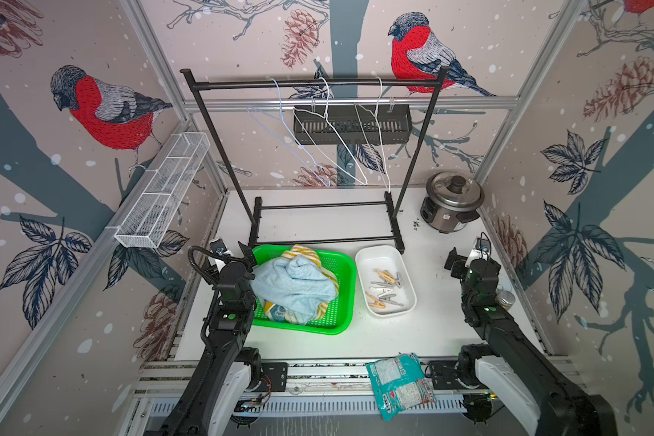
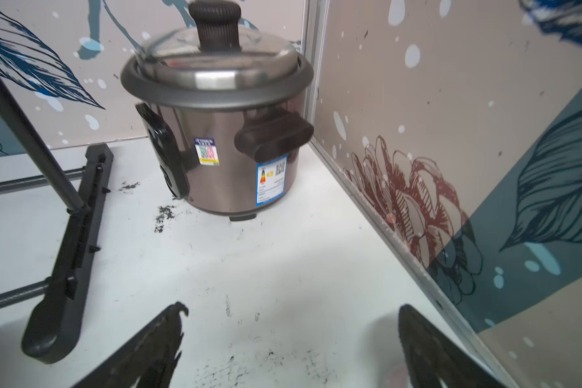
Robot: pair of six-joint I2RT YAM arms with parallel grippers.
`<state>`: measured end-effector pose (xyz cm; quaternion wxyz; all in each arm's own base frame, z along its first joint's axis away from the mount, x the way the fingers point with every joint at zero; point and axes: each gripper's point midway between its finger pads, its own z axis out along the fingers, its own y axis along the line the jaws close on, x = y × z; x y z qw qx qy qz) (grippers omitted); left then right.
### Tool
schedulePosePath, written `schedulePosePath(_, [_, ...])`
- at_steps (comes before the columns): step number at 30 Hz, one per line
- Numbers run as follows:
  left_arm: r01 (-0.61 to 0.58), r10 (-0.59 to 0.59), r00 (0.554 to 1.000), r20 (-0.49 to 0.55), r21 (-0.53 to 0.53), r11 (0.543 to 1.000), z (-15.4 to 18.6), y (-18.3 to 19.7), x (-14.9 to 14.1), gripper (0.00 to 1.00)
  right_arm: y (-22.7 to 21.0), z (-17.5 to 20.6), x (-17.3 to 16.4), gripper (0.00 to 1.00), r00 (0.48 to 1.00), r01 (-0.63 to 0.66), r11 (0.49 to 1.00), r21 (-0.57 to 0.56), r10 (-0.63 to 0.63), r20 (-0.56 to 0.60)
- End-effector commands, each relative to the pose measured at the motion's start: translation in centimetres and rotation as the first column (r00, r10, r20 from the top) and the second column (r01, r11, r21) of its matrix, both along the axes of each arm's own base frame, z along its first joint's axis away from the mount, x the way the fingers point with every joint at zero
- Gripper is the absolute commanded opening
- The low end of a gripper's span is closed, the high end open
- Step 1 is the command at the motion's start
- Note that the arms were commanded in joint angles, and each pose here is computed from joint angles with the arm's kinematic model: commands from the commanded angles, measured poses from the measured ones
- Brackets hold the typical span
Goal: Remove the clothespins securing towels to the hanger
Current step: Reset both arms
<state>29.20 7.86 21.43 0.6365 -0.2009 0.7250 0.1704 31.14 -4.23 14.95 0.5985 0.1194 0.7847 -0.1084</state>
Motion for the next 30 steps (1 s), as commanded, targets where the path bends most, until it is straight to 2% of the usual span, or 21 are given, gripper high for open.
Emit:
schedulePosePath(1, [0.042, -0.037, 0.993, 0.112, -0.042, 0.998, 1.1, -0.6, 1.1, 0.96, 0.2, 4.5, 1.2, 0.99, 0.959, -0.018, 0.999, 0.049, 0.004, 0.283])
schedulePosePath(7, [0.116, -0.113, 0.992, 0.056, -0.059, 0.991, -1.2, -1.9, 3.0, 0.97, 1.2, 3.2, 2.4, 0.99, 0.951, -0.078, 0.997, -0.029, 0.083, 0.298])
schedulePosePath(9, [0.166, -0.162, 0.985, 0.059, -0.07, 0.984, -2.0, -2.8, 3.8, 0.97, 1.4, 2.1, 3.0, 0.99, 0.961, -0.109, 0.994, -0.018, 0.11, 0.254])
schedulePosePath(14, [0.266, -0.261, 0.963, 0.067, -0.078, 0.961, -4.6, -4.5, 5.2, 0.97, 1.7, 0.5, 1.5, 1.0, 0.943, -0.138, 0.99, -0.03, 0.14, 0.302])
schedulePosePath(17, [0.33, -0.328, 0.944, 0.047, -0.058, 0.942, -5.6, -5.6, 6.0, 0.97, 2.4, 0.0, 2.4, 1.0, 0.936, -0.175, 0.983, -0.053, 0.183, 0.3])
schedulePosePath(19, [0.349, -0.348, 0.937, 0.036, -0.045, 0.936, -6.2, -6.0, 6.1, 0.97, 2.2, -1.0, 3.9, 0.99, 0.957, -0.161, 0.986, -0.039, 0.166, 0.238])
schedulePosePath(21, [0.373, -0.372, 0.927, 0.038, -0.016, 0.928, -6.2, -6.3, 6.2, 0.97, 1.5, -2.5, 6.0, 1.0, 0.985, -0.127, 0.992, 0.005, 0.126, 0.117])
schedulePosePath(24, [0.391, -0.391, 0.919, 0.049, 0.013, 0.92, -6.3, -6.6, 6.3, 0.97, 1.6, -2.0, 5.7, 0.99, 0.977, -0.132, 0.991, -0.014, 0.132, 0.168])
schedulePosePath(27, [0.419, -0.419, 0.907, 0.037, 0.018, 0.908, -7.6, -7.2, 6.6, 0.97, 1.5, -2.5, 6.1, 0.99, 0.985, -0.129, 0.992, 0.002, 0.128, 0.12])
schedulePosePath(28, [0.424, -0.424, 0.905, 0.033, 0.023, 0.906, -8.1, -7.2, 6.6, 0.97, 1.5, -2.3, 6.0, 0.99, 0.983, -0.128, 0.992, -0.004, 0.128, 0.136])
schedulePosePath(30, [0.398, -0.4, 0.916, 0.036, 0.047, 0.916, -8.1, -6.7, 6.7, 0.97, 1.5, -2.4, 6.0, 1.0, 0.984, -0.128, 0.992, -0.002, 0.127, 0.128])
